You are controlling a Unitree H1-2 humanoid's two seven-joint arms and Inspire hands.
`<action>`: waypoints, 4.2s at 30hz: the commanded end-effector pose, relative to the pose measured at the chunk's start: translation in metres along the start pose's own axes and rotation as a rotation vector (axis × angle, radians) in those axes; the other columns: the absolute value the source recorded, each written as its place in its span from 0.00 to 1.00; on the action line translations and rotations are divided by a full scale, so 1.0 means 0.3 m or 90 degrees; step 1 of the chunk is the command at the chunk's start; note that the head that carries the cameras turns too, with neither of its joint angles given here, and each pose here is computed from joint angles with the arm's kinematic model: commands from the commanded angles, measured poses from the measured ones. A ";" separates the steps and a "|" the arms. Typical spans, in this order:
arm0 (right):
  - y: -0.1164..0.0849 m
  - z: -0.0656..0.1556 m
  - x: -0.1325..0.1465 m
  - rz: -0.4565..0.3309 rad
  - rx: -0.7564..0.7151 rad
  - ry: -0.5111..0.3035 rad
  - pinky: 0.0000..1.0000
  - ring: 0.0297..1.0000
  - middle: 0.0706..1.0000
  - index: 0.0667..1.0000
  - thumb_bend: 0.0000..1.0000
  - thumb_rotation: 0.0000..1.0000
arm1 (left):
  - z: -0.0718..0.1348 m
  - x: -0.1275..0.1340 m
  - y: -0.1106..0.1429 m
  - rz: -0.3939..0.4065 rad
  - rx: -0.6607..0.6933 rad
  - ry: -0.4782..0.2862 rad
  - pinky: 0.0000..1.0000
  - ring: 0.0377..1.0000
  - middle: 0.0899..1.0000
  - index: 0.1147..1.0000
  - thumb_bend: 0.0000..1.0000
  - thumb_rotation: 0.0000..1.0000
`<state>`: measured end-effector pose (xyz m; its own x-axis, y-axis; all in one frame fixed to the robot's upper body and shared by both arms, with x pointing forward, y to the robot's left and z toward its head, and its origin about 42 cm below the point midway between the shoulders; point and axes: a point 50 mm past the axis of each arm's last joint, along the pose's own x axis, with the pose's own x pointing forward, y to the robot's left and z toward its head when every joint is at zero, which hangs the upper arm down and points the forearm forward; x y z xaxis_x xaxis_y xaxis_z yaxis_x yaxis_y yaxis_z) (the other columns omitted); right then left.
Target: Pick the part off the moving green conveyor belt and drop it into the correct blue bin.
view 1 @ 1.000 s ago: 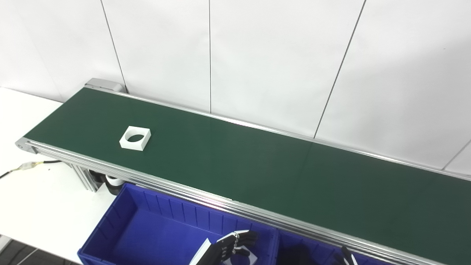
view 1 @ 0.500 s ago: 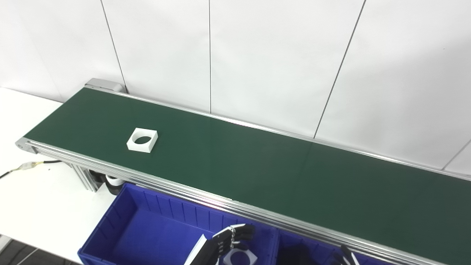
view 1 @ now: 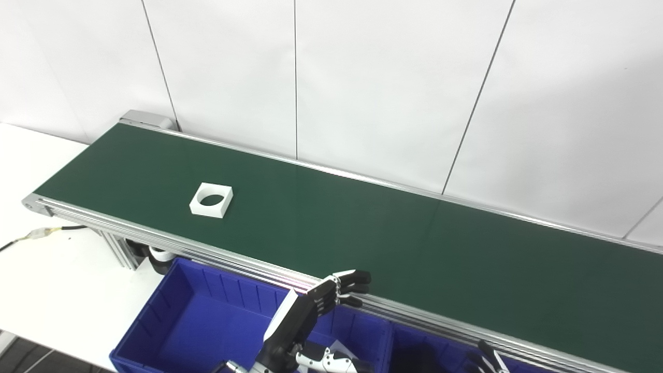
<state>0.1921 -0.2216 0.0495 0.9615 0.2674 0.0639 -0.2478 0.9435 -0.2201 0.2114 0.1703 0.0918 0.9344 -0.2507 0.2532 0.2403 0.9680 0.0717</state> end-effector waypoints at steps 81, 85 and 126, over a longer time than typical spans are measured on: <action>-0.004 0.008 0.056 0.004 -0.007 -0.055 0.72 0.77 0.81 0.89 0.83 0.11 | 0.106 0.575 0.468 0.012 0.476 0.027 0.87 0.91 0.91 0.88 0.83 0.32; -0.003 0.007 0.059 0.006 -0.009 -0.056 0.71 0.77 0.80 0.89 0.83 0.10 | 0.088 0.587 0.482 0.007 0.487 0.045 0.87 0.92 0.92 0.88 0.83 0.30; 0.002 0.019 0.045 -0.004 0.001 -0.062 0.72 0.75 0.79 0.88 0.84 0.12 | -0.071 0.615 0.588 -0.014 0.708 0.200 0.90 0.90 0.94 0.88 0.64 0.00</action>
<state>0.2019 -0.2172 0.0414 0.9585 0.2791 0.0586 -0.2594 0.9386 -0.2276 0.4162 0.2904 0.1056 0.9887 -0.1253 -0.0826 0.1268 0.4032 0.9063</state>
